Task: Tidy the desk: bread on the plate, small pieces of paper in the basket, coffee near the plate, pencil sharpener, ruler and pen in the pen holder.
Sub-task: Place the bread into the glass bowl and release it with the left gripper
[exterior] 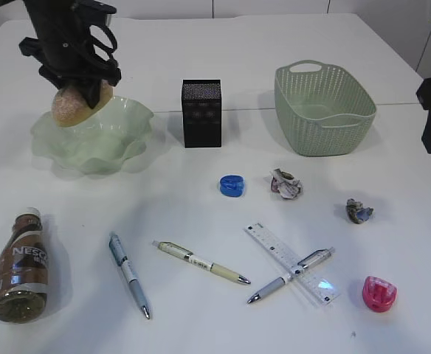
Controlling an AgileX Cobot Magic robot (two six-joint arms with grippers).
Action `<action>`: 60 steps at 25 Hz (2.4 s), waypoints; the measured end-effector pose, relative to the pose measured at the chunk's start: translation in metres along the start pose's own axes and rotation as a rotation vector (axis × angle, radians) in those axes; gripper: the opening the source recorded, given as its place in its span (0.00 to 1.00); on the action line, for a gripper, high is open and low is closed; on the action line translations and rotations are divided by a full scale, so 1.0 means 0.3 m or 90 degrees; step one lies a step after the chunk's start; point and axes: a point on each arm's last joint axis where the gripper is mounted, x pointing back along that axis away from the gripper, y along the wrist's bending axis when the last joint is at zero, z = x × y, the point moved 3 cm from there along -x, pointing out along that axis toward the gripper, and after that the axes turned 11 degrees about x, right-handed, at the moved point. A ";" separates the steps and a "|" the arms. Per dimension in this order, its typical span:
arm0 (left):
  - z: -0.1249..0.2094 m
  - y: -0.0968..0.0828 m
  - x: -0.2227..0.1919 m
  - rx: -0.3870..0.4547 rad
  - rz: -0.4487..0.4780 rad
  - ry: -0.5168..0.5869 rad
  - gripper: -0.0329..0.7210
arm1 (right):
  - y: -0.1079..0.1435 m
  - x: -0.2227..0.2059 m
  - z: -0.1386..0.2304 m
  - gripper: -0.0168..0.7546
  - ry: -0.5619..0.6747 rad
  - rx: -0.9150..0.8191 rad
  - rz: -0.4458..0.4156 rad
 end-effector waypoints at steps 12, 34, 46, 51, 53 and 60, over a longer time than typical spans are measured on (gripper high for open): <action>-0.007 0.162 -0.104 0.123 0.077 0.029 0.43 | 0.000 0.000 0.000 0.71 0.000 0.000 0.000; 0.026 0.104 -0.315 0.111 0.116 0.062 0.52 | 0.000 0.000 0.000 0.71 0.000 0.000 0.000; 0.024 0.104 -0.312 0.111 0.118 0.059 0.84 | 0.000 0.000 0.000 0.71 0.000 0.000 0.000; 0.007 0.112 -0.249 0.112 0.120 0.043 0.83 | 0.000 0.000 0.000 0.71 0.000 0.000 0.000; 0.003 0.118 -0.207 0.111 0.120 0.042 0.83 | 0.000 0.000 0.000 0.71 0.000 0.000 0.000; -0.010 0.144 -0.028 0.110 0.123 0.025 0.83 | 0.003 0.000 0.000 0.71 0.000 -0.002 -0.004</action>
